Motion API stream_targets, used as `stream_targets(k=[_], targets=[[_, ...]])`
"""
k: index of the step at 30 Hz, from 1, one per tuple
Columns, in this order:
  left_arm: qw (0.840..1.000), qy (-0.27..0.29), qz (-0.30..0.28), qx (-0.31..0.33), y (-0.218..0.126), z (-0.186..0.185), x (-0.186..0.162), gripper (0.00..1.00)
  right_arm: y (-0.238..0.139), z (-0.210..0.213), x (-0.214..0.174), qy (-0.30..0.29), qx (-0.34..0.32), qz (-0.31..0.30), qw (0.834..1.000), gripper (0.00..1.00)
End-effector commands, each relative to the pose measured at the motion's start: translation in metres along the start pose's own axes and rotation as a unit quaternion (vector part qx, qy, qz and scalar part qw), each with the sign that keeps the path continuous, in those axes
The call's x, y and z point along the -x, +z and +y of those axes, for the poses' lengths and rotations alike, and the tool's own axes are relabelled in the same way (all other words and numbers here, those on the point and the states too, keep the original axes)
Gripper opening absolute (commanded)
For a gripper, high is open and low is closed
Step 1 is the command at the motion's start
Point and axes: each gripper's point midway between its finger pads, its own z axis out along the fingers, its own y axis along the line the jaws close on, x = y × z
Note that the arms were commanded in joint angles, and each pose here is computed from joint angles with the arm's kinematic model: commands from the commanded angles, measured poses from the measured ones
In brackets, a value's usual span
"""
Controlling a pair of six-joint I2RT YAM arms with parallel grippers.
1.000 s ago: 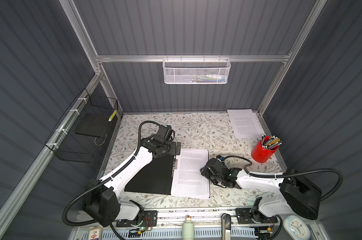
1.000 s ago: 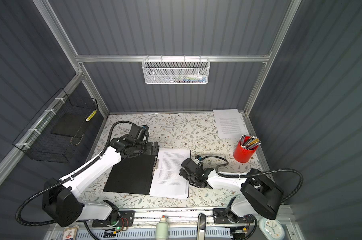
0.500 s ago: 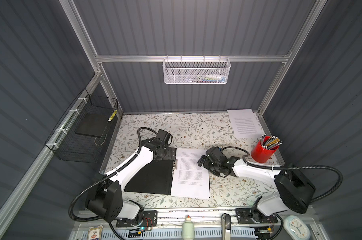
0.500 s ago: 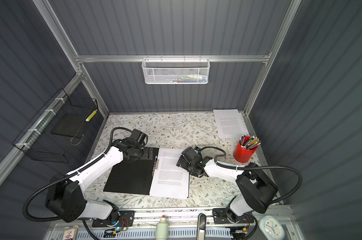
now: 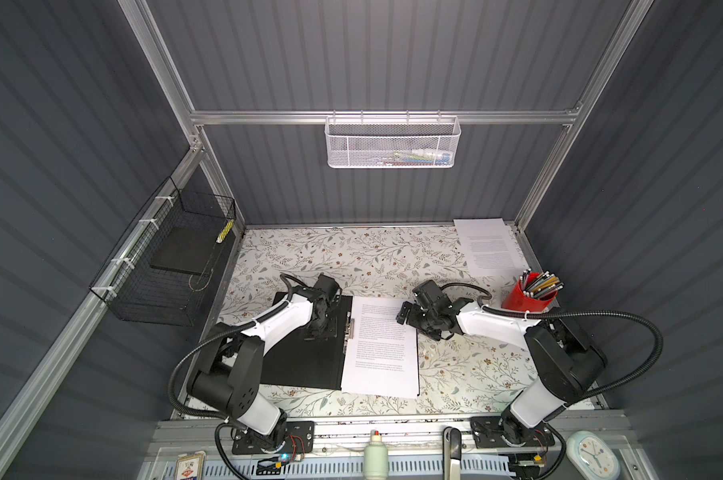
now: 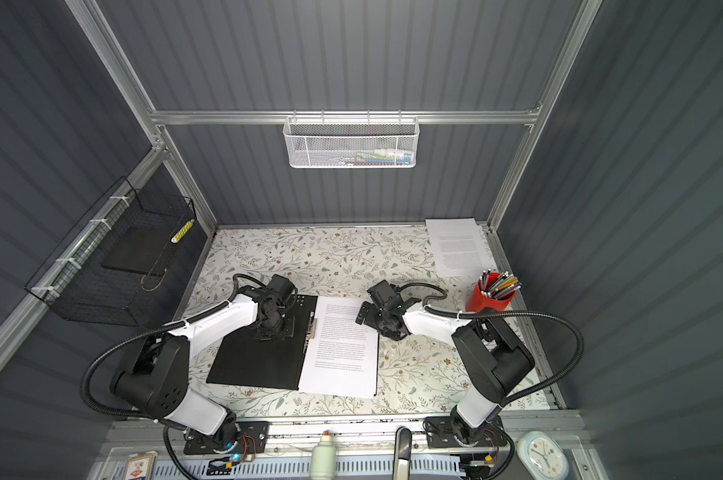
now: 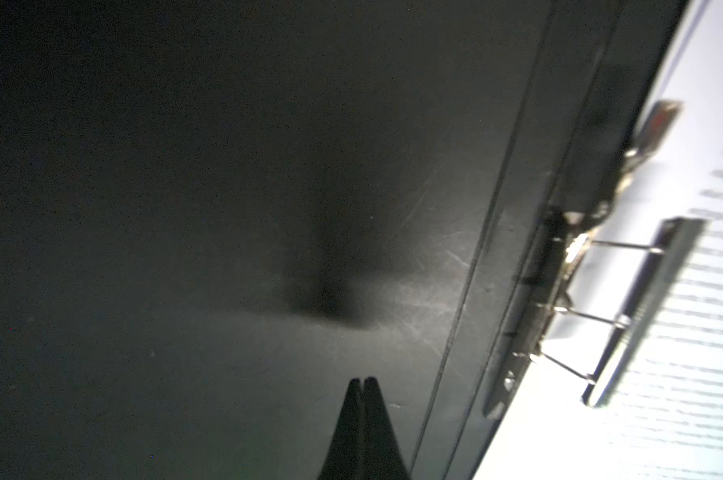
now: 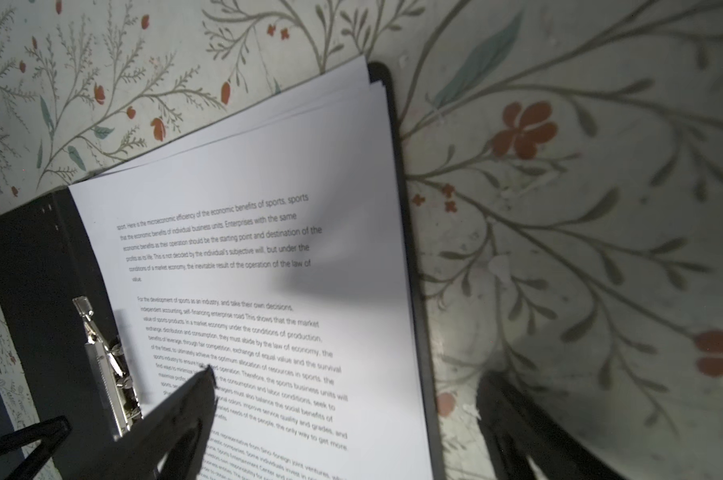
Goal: Put the files into the folder
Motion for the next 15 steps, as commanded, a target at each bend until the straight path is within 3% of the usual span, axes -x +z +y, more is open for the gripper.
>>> stream_targets(k=[1, 15], targets=[[0.999, -0.009, 0.023, -0.037, 0.011, -0.013, -0.007, 0.00, 0.003, 0.003, 0.004, -0.010, 0.006, 0.013, 1.000, 0.99], [0.996, 0.013, 0.040, -0.073, 0.034, -0.056, -0.008, 0.00, 0.021, 0.004, 0.021, 0.008, 0.030, 0.038, 0.999, 0.99]])
